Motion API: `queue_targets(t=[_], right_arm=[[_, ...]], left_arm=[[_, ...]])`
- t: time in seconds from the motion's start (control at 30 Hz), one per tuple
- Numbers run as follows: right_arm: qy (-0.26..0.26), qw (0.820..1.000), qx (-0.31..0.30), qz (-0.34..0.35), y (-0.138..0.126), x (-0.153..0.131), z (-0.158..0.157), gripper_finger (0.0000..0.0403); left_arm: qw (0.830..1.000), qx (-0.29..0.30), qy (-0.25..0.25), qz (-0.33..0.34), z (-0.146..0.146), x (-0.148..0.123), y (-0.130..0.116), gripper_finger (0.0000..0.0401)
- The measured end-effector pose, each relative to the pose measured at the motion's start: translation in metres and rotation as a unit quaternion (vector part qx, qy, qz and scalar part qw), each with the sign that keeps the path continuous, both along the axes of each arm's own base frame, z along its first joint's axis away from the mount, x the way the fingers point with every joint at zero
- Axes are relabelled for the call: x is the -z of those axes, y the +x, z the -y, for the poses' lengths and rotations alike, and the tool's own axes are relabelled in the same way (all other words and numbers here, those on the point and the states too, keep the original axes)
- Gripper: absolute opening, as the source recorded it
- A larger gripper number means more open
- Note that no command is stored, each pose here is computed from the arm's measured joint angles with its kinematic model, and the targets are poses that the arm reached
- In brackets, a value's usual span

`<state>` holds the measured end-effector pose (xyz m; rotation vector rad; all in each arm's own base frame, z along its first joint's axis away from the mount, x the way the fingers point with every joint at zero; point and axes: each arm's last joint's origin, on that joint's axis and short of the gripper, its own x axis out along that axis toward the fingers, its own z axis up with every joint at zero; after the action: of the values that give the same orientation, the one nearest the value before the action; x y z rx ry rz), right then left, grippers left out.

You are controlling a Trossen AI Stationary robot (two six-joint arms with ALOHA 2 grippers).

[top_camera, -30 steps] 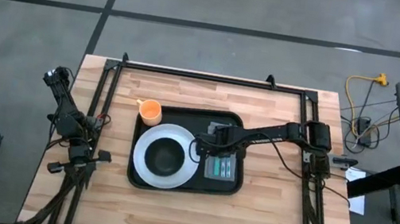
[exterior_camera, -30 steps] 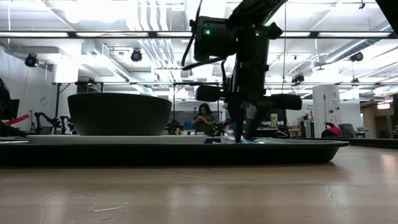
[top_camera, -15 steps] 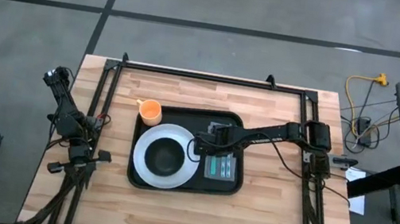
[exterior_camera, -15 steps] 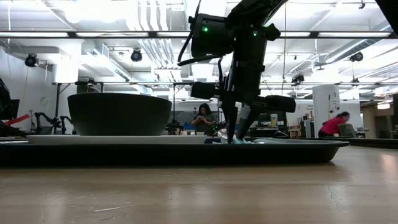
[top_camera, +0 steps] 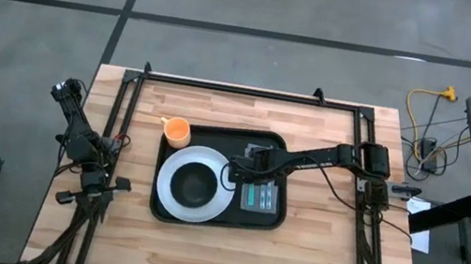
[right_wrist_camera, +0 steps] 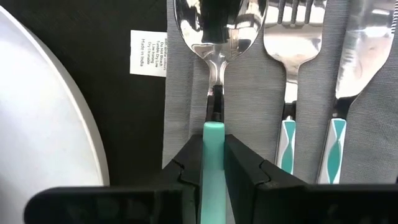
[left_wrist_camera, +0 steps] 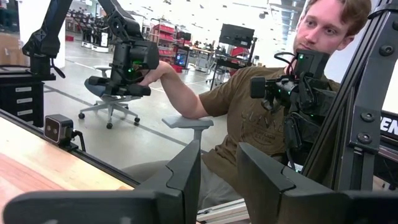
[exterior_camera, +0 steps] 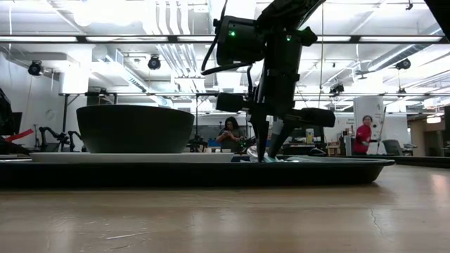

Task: Set up tray
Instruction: Put the light green spoon on the gray table napkin to the left of the green fork, then return to Home Position

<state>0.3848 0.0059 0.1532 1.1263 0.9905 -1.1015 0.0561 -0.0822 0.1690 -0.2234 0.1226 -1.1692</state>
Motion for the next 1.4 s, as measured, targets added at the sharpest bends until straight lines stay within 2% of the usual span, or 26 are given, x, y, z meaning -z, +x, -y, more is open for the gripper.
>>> queue_targets(t=[0.3, 0.6, 0.87, 1.13, 1.4], right_arm=[[0.001, 1.0, 0.008, -0.004, -0.001, 0.0, 0.001, 0.0037], [-0.016, 1.0, 0.009, -0.006, -0.001, 0.0, 0.002, 0.0083], [-0.015, 1.0, 0.001, -0.005, 0.0, -0.001, 0.002, 0.0103], [-0.017, 1.0, -0.018, 0.01, 0.002, -0.016, 0.002, 0.0096], [-0.034, 0.995, -0.084, 0.049, 0.011, -0.039, 0.001, 0.008]], left_arm=[[1.0, 0.0, 0.0, 0.0, 0.0, 0.0, 0.0, 0.0085], [1.0, 0.0, 0.0, 0.0, 0.0, 0.0, 0.0, 0.0085], [1.0, 0.0, 0.0, 0.0, 0.0, 0.0, 0.0, 0.0085], [1.0, 0.0, 0.0, 0.0, 0.0, 0.0, 0.0, 0.0085], [1.0, 0.0, 0.0, 0.0, 0.0, 0.0, 0.0, 0.0085]])
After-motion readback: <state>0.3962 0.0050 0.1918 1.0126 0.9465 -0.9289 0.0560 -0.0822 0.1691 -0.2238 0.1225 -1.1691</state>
